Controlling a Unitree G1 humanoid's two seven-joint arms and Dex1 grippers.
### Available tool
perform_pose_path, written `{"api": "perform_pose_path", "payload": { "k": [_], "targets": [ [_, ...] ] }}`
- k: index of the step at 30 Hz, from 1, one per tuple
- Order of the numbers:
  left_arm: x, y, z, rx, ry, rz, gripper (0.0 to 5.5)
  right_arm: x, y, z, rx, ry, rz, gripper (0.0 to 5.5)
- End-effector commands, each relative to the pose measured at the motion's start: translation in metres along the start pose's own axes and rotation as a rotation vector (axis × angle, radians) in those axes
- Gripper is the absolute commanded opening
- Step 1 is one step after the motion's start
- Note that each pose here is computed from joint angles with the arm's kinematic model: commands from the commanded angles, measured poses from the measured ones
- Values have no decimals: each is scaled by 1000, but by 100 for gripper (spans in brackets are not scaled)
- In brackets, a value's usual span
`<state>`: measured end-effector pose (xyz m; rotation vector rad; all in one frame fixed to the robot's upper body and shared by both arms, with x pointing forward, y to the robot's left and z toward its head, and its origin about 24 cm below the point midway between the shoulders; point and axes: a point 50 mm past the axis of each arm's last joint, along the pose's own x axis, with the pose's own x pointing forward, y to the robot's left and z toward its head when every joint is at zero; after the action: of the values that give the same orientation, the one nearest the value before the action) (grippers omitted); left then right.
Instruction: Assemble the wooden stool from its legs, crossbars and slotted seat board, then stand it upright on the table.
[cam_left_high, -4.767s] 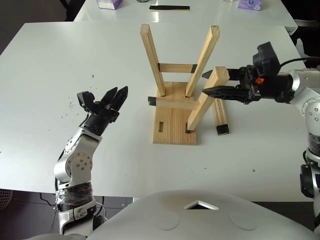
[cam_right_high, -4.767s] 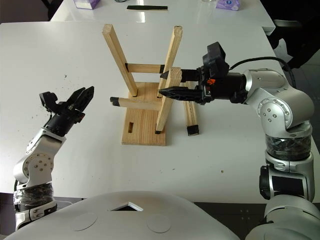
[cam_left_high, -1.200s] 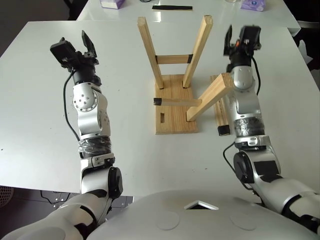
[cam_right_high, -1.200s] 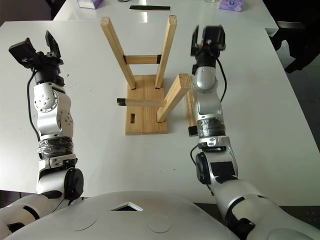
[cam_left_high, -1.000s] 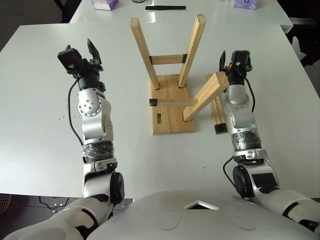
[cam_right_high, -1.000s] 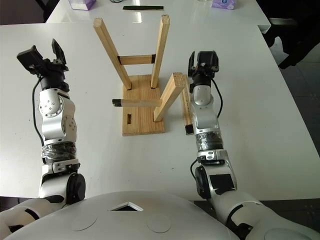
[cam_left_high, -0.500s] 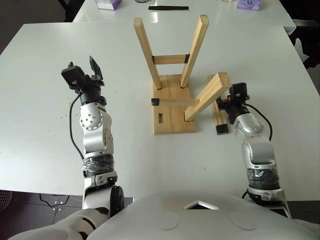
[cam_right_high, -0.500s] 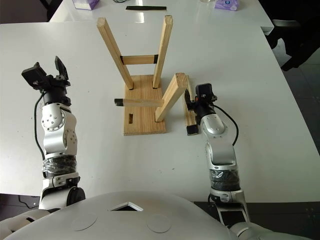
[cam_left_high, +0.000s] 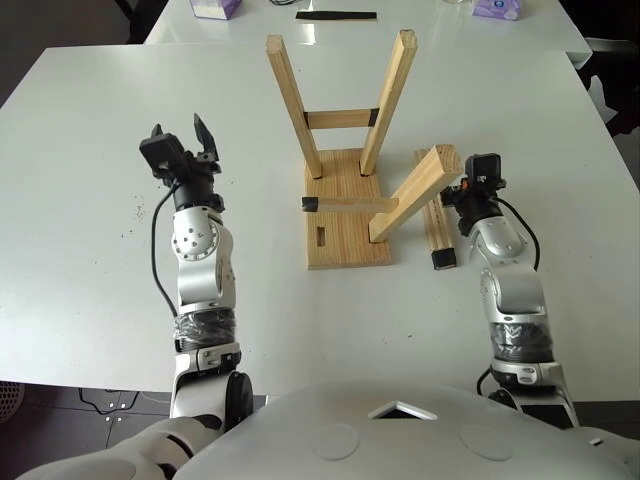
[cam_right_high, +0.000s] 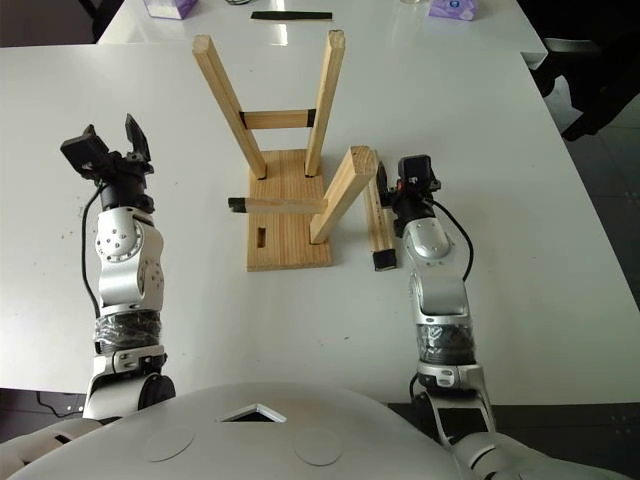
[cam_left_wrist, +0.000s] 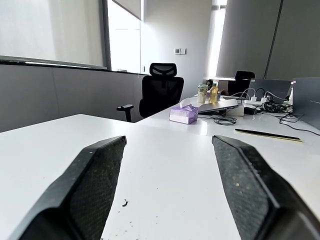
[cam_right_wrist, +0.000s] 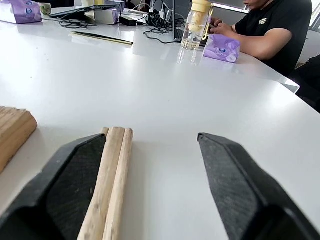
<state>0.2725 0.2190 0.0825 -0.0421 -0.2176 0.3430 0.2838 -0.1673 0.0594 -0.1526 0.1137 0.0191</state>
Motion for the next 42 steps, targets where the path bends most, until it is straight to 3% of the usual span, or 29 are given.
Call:
{"api": "perform_pose_path", "payload": {
  "k": [1, 24, 29, 31, 33, 35, 38, 42],
  "targets": [
    [9, -4, 4, 3, -18, -12, 320, 28, -3, 27, 7, -115, -74, 340],
    [27, -11, 4, -37, -19, 28, 320, 63, 14, 48, 53, -226, -111, 340],
    [18, 20, 17, -36, -60, 165, 320, 65, 22, 60, 29, -268, -95, 340],
    [15, 33, 31, 41, -93, 164, 320, 62, 33, 76, 35, -316, -105, 340],
    [13, 46, 32, -50, -54, 219, 320, 60, 53, 73, 169, -244, -126, 340],
    [12, 58, 34, -7, -59, 254, 320, 57, 69, 84, 132, -282, -72, 340],
    [8, 64, 19, 17, 8, 262, 320, 58, 49, 86, 103, -286, -102, 340],
    [16, 53, 22, 20, -16, 228, 320, 56, 21, 69, 70, -231, -150, 340]
  ]
}}
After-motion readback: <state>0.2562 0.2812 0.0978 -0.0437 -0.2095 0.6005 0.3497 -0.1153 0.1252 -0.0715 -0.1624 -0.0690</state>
